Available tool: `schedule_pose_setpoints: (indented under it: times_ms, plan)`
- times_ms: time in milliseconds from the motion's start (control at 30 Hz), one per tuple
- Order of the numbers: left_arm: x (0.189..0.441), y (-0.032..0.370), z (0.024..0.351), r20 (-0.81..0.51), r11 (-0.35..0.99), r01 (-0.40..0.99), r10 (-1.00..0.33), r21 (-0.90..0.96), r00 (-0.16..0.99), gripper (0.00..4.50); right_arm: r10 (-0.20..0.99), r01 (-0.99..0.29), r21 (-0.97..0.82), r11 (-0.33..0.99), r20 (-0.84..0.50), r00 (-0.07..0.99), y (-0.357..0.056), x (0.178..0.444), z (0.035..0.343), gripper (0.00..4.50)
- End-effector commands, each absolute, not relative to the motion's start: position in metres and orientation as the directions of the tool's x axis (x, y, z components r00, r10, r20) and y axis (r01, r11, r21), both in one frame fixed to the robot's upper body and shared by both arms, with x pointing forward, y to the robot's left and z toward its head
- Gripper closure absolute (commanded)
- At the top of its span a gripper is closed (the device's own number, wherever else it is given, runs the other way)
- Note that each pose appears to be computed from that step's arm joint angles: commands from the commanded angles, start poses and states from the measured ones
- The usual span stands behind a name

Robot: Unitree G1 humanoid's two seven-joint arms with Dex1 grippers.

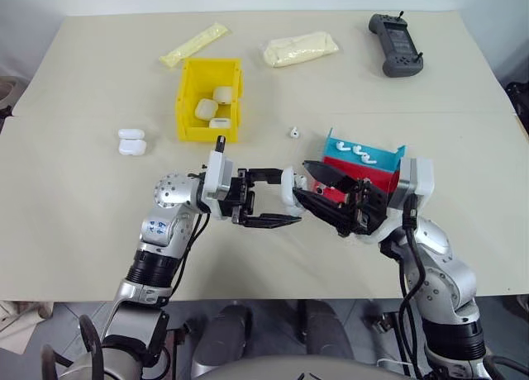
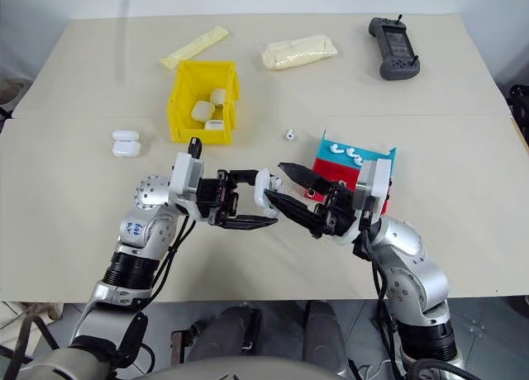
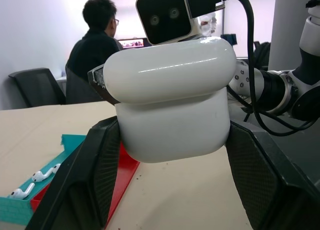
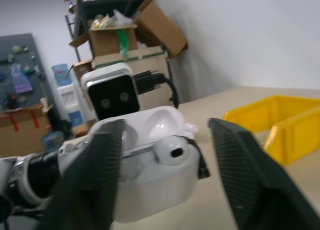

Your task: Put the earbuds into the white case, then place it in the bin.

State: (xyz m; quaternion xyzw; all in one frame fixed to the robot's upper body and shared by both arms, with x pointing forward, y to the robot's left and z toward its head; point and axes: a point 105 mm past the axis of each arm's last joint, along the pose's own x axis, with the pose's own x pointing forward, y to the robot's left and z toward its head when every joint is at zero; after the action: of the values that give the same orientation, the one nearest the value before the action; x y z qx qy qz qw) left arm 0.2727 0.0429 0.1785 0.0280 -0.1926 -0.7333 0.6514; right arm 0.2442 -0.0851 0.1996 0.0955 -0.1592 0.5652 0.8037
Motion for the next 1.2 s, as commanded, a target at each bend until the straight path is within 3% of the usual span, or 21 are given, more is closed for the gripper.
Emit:
schedule_pose_setpoints:
  times_ms: [33,67,333,500,700,833,933,1200]
  plan:
    - [0.271,0.040,0.193,0.244,-0.061,0.923,-0.956,0.381,-0.164,1.51,0.888,-0.936,-0.084,0.343,0.353,0.294,-0.092,0.239,0.210,0.37]
    - [0.271,0.040,0.192,0.246,-0.058,0.923,-0.956,0.379,-0.161,1.51,0.887,-0.925,-0.100,0.366,0.340,0.313,-0.100,0.240,0.212,0.03]
    - [0.274,0.051,0.178,0.243,-0.018,0.935,-0.964,0.354,-0.110,1.51,0.792,-0.766,-0.215,0.606,0.260,0.553,-0.182,0.240,0.214,0.03]
    - [0.273,0.050,0.168,0.240,-0.020,0.939,-0.965,0.344,-0.108,1.51,0.648,-0.577,-0.323,0.751,0.186,0.739,-0.245,0.230,0.193,0.03]
    - [0.281,0.049,0.172,0.261,0.013,0.933,-0.961,0.361,-0.088,1.51,0.509,-0.434,-0.392,0.811,0.108,0.854,-0.300,0.217,0.172,0.03]
    - [0.281,0.049,0.172,0.262,0.014,0.930,-0.961,0.367,-0.089,1.51,0.507,-0.438,-0.411,0.800,0.071,0.859,-0.309,0.220,0.169,0.03]
    - [0.282,0.047,0.172,0.270,0.028,0.927,-0.960,0.374,-0.080,1.51,0.554,-0.481,-0.424,0.767,0.060,0.830,-0.303,0.239,0.182,0.03]
    - [0.282,0.044,0.176,0.269,0.034,0.923,-0.960,0.384,-0.076,1.51,0.587,-0.678,-0.308,0.667,-0.343,0.733,-0.266,0.304,0.213,0.03]
